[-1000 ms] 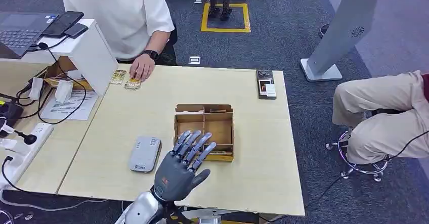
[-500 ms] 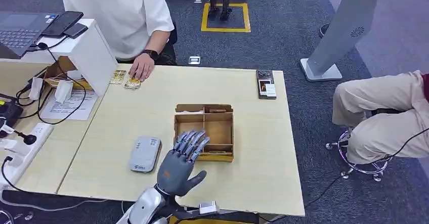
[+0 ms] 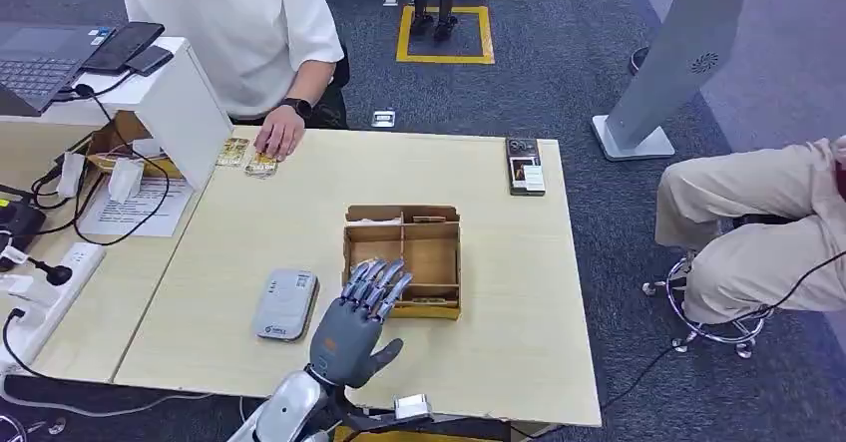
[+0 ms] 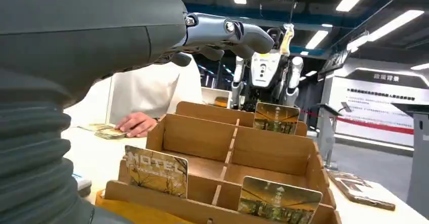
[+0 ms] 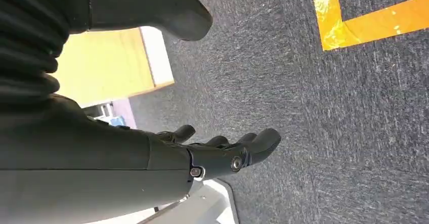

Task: Pass the card to the sensor for recognition and then transmit it.

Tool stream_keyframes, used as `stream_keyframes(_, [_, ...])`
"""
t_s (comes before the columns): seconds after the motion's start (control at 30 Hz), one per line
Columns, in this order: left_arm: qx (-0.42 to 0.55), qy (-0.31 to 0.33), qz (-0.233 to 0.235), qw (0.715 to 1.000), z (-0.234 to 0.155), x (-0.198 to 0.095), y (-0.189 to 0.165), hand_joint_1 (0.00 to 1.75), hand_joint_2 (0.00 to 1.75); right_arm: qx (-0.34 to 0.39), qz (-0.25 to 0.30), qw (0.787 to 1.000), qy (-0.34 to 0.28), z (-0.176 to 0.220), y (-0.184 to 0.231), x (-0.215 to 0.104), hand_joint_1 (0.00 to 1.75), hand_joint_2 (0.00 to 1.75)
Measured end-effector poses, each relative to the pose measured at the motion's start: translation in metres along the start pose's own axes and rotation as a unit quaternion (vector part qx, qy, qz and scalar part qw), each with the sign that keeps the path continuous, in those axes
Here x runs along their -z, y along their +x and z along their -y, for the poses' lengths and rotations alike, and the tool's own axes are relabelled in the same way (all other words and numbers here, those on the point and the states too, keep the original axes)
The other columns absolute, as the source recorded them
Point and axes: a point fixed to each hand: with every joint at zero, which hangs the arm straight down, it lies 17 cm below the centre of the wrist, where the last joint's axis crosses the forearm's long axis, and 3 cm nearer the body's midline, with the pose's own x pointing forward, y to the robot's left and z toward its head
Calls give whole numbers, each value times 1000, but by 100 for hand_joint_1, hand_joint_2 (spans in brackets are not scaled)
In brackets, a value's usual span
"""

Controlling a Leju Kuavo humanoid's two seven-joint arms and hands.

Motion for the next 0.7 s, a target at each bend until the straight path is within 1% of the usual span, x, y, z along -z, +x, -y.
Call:
stream_keyframes(0.13, [12,2,-6,1000,0,-1,-3,0,175,0,0,1000,0,0,0,0,0,175])
stream_keyframes(0.5, [91,1,-37,995,3,-6,-18,0,175,4,-2,1000,-1,0,-1,0,0,175])
stream_keyframes(0.7, [105,-5,-51,993,6,-8,-24,0,175,7,-3,1000,-1,-1,-1,-1,0,175])
